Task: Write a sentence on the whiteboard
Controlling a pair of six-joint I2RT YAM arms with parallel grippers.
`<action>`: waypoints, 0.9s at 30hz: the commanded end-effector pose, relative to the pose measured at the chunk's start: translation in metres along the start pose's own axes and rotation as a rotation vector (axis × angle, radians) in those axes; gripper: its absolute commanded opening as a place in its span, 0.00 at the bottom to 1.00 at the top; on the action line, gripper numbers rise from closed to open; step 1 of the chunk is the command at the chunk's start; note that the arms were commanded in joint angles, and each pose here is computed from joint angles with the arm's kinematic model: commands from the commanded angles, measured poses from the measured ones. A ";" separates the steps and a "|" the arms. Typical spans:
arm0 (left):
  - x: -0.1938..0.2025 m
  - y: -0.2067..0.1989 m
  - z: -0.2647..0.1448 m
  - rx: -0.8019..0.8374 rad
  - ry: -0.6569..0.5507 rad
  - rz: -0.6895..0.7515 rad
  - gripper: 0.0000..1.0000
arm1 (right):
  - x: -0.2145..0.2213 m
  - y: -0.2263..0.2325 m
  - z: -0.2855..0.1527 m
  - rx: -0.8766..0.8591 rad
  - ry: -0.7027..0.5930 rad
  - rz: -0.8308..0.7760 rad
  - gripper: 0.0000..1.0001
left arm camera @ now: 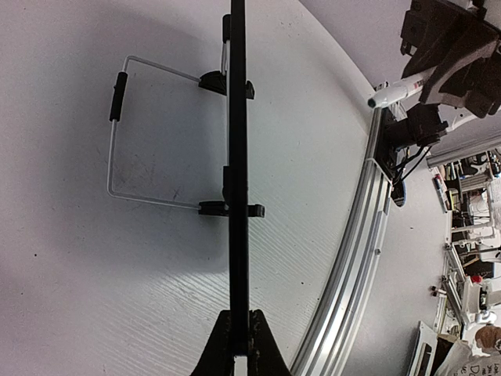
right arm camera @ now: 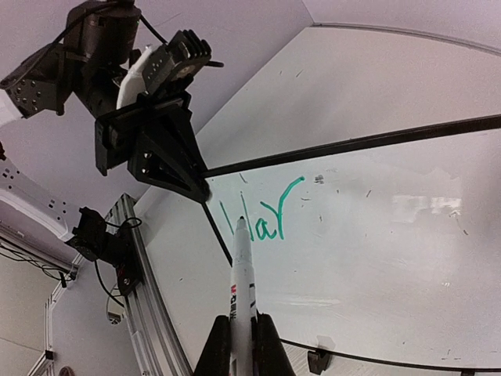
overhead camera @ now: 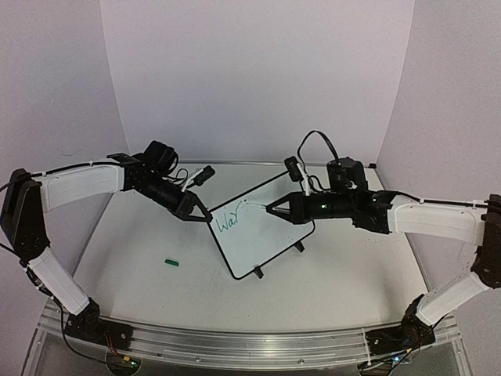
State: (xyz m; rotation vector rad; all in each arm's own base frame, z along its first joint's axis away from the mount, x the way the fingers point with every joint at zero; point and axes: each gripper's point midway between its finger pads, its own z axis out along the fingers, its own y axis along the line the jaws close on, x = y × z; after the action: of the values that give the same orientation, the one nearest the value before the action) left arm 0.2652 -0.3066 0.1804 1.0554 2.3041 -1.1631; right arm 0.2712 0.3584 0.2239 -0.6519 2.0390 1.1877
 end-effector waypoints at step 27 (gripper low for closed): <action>0.005 -0.004 0.005 -0.018 0.036 0.048 0.00 | 0.002 -0.002 0.007 -0.135 0.065 -0.062 0.00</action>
State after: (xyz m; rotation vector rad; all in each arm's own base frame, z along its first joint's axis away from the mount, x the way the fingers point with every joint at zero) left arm 0.2660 -0.3062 0.1795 1.0542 2.3068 -1.1523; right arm 0.2666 0.3579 0.1994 -0.7800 2.0695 1.2848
